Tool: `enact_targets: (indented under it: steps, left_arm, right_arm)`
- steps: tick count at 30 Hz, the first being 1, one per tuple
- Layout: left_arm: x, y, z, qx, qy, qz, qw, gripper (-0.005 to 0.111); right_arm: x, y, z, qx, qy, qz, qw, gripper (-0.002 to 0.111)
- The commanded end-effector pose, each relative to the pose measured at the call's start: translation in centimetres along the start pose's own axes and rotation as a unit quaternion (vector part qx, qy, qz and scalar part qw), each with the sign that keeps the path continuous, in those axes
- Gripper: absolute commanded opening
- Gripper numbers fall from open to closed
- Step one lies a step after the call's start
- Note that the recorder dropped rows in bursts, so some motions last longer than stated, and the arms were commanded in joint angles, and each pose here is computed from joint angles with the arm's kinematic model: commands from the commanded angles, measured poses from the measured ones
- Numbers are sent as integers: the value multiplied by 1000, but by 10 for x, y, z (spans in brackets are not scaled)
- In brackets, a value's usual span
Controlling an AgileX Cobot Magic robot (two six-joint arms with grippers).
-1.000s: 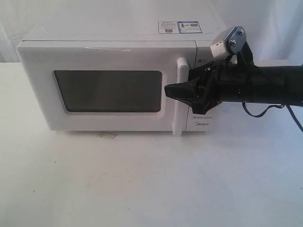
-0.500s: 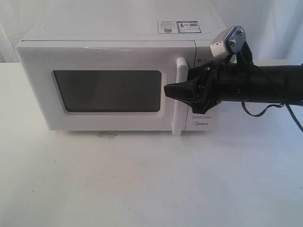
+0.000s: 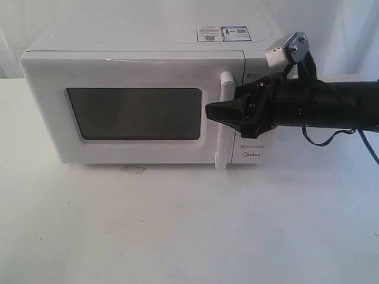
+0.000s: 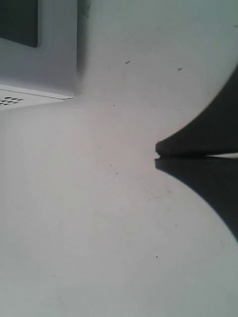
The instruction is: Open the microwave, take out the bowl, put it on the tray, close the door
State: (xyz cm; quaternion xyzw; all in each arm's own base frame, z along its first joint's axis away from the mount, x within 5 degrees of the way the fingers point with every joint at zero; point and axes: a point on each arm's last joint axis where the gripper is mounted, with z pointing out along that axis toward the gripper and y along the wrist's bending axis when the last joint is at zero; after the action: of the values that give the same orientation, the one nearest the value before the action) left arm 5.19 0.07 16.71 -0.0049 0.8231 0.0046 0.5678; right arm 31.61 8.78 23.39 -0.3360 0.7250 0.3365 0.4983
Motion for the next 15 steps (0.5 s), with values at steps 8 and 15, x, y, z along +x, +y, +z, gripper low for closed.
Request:
enact_targets:
  steps: [8,15]
  left_arm:
    - [1,0,0,-1,-1,-2,1000,0]
    - [1,0,0,-1,-1,-2,1000,0]
  right_arm:
    - [-8,17,-5,-59,-16,-12,998,0]
    - [2,30,-9,-90,-26,-1,996,0]
